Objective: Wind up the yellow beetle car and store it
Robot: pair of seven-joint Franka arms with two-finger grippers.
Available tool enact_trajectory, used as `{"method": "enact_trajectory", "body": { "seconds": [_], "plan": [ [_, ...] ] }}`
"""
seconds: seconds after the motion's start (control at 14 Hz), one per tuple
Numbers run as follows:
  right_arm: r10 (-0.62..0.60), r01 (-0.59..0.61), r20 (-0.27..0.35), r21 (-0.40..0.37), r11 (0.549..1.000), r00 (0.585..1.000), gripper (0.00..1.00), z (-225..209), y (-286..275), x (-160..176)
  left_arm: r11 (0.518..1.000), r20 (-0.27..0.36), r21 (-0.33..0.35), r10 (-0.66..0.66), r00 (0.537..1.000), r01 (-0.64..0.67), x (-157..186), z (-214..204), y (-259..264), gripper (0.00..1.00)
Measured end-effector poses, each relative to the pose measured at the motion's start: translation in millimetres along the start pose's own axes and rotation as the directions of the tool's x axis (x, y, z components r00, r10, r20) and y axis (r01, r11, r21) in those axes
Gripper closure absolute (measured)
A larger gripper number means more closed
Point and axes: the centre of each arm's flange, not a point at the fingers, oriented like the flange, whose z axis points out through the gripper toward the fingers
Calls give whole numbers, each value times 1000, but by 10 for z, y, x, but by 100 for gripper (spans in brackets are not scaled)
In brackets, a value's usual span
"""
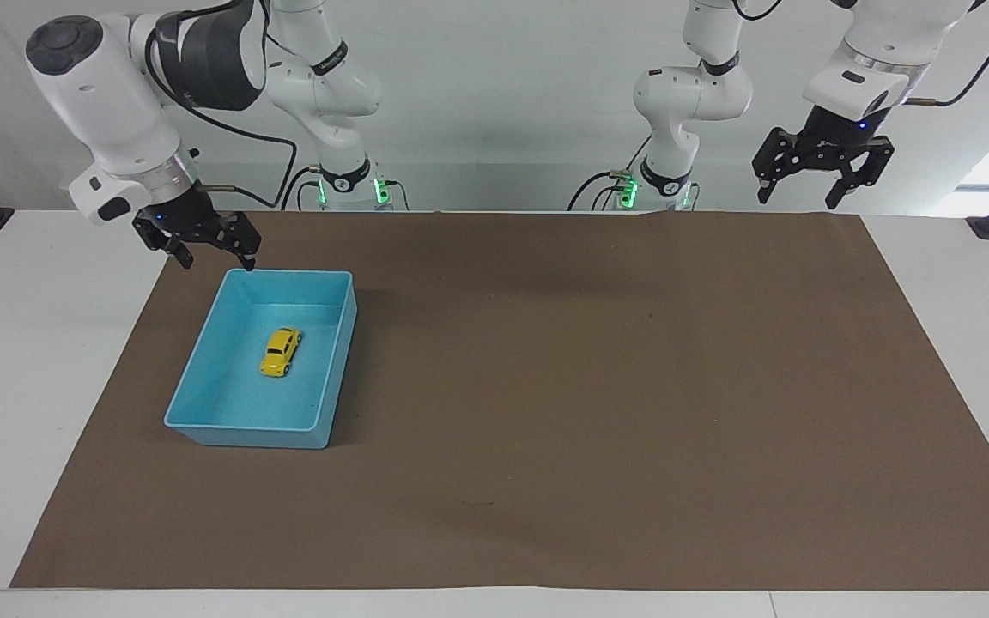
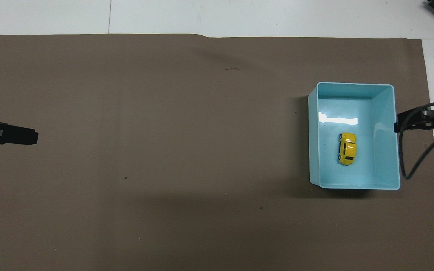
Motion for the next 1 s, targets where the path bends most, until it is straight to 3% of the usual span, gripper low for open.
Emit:
{"method": "enact_trajectory", "body": {
  "seconds": [1.0],
  "plan": [
    [-1, 1, -32, 2, 1000, 999, 0, -189, -5, -12, 1000, 0, 0, 0, 1000, 0, 1, 0, 2, 0]
  ]
}}
